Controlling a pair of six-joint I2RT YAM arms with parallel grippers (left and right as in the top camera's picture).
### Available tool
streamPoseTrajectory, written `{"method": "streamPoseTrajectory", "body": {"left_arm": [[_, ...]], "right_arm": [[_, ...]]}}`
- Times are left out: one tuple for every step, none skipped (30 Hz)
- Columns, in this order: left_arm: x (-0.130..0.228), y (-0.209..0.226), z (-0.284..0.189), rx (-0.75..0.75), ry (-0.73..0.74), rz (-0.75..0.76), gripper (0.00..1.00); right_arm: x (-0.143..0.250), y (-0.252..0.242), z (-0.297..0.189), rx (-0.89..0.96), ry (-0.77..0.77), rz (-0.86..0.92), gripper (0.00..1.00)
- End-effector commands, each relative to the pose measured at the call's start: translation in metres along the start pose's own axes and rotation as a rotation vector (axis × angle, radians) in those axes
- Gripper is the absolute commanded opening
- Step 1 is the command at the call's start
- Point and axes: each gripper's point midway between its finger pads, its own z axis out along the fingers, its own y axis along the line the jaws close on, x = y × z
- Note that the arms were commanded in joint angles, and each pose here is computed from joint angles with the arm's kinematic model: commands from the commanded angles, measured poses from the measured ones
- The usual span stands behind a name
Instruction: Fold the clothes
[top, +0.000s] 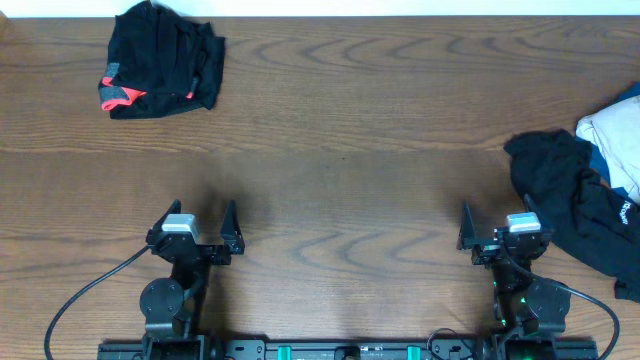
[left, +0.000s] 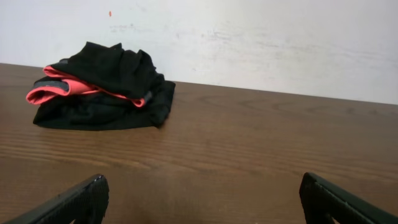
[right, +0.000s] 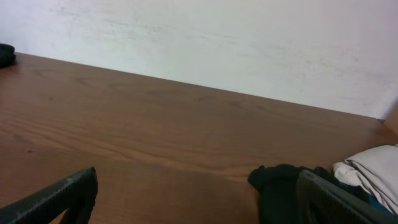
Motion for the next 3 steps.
{"method": "streamPoseTrajectory", "body": {"left_arm": [[0.0150,-0.0007,0.0003,0.008,0.050,-0.012,0.98],[0.0150,-0.0007,0.0003,0.008,0.050,-0.012,0.98],[0.0150,-0.0007,0.0003,0.008,0.050,-0.012,0.98]], "right_arm": [[0.0003,-0.0004,-0.0003,0.000,-0.001,-0.006,0.99],[0.0003,-0.0005,-0.0003,0.000,-0.001,-0.006,0.99],[0.0003,-0.0005,-0.0003,0.000,-0.001,-0.006,0.99]]}}
